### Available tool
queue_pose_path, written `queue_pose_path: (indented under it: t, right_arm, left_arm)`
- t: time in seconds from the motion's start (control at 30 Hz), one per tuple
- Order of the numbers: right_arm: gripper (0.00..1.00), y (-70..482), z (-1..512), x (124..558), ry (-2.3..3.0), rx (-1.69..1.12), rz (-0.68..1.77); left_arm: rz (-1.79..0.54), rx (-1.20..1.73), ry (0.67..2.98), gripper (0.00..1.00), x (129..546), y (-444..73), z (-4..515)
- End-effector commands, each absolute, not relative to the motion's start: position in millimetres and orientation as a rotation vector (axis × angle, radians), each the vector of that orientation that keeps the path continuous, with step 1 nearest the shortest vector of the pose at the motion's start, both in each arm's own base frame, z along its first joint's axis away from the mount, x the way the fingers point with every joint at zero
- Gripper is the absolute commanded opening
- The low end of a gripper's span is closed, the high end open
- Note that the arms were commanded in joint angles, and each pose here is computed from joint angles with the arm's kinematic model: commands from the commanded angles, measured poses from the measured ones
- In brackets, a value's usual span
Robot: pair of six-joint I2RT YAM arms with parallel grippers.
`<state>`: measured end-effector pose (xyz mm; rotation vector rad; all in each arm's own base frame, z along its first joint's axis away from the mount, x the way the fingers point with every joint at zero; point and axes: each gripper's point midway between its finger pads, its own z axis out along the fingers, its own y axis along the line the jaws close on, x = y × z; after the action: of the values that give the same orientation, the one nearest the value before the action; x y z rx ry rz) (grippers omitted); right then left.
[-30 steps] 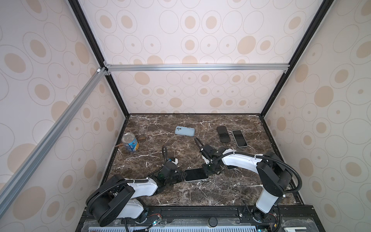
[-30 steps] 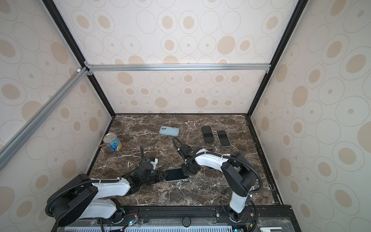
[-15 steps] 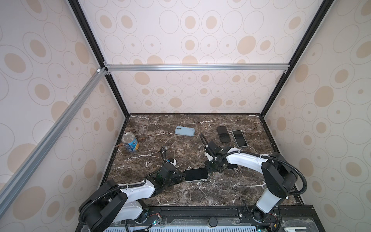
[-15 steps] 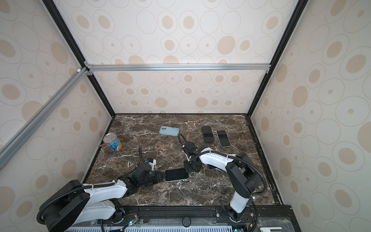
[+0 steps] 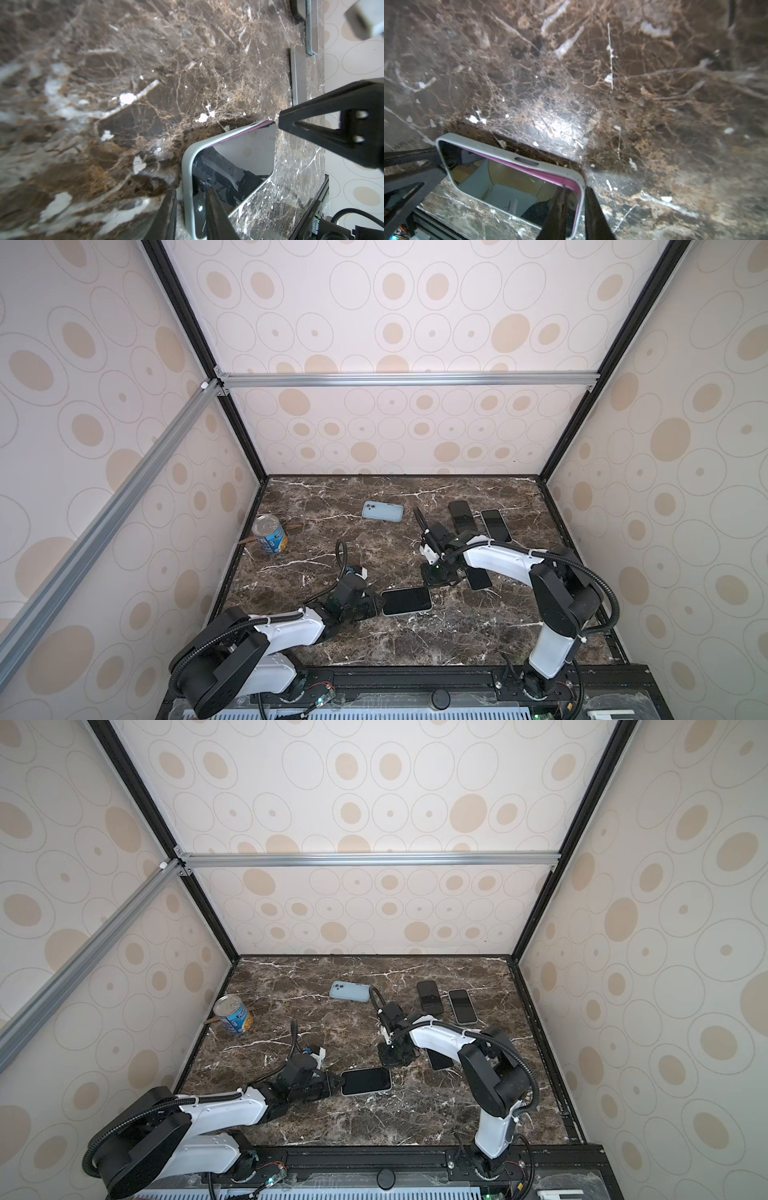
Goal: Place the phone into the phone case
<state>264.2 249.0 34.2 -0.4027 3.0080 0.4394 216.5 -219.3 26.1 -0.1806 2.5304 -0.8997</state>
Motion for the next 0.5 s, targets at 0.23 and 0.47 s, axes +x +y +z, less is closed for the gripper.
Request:
queue_pose_path:
  t: [0.23, 0.47]
  right_arm:
    - [0.13, 237.2, 10.0, 252.6, 3.106, -0.448, 0.351]
    - [0.12, 224.2, -12.6, 235.5, 3.182, -0.476, 0.249]
  left_arm:
    - [-0.886, -0.159, 2.533, 0.25, 219.9, -220.1, 26.4]
    - [-0.884, -0.172, 2.542, 0.24, 215.3, -216.3, 21.0]
